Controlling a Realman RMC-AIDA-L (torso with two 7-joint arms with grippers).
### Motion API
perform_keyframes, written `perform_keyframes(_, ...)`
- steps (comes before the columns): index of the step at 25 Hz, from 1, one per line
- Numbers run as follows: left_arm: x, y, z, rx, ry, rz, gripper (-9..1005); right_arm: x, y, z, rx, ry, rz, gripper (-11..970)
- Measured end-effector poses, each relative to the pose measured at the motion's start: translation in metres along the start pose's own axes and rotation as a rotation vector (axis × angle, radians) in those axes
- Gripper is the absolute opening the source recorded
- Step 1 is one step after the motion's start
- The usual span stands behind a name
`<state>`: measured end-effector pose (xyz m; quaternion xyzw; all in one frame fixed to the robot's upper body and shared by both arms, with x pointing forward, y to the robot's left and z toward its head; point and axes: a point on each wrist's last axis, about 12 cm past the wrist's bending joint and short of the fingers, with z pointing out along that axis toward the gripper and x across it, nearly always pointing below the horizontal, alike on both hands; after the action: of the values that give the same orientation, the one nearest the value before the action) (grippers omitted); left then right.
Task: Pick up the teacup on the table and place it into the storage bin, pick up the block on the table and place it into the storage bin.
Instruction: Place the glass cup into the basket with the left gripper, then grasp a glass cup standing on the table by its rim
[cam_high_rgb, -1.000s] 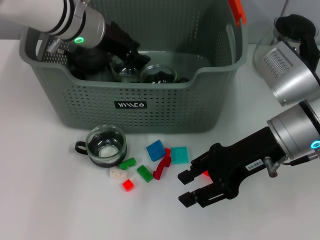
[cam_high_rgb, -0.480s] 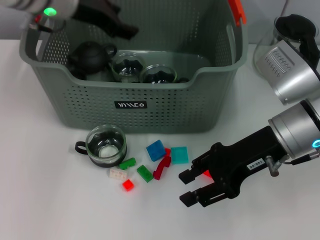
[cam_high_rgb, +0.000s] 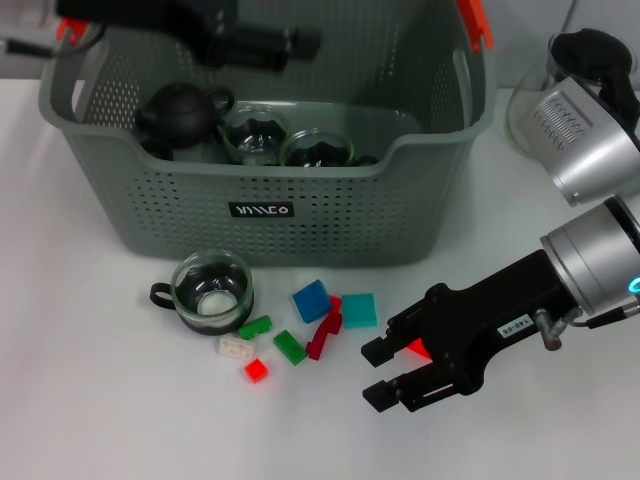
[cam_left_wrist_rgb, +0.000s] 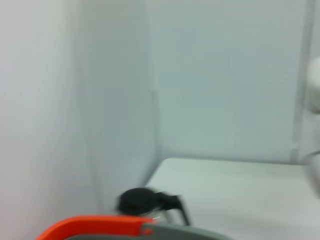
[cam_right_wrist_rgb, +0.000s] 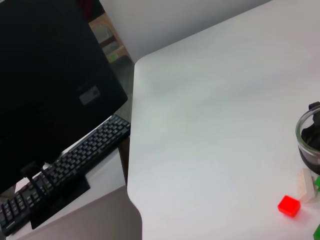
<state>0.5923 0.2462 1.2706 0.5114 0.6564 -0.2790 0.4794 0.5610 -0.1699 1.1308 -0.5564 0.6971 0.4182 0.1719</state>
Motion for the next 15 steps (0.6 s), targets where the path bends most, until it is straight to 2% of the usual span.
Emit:
perform_keyframes(4, 0.007, -0.019, -0.014, 0.072, -0.005, 0.059, 688, 0.003, 0.0, 0.0, -0.002, 0.0, 0.011, 552)
perform_keyframes(7, 0.021, -0.036, -0.018, 0.113, 0.036, 0.116, 687, 0.005, -0.001, 0.0, -0.002, -0.004, 0.024, 552)
perform_keyframes(11, 0.042, -0.051, -0.021, 0.129, 0.132, 0.167, 682, 0.005, -0.002, -0.001, 0.004, -0.017, 0.04, 552)
perform_keyframes(15, 0.061, -0.059, -0.023, 0.126, 0.211, 0.196, 679, 0.006, -0.003, -0.003, 0.011, -0.027, 0.051, 552)
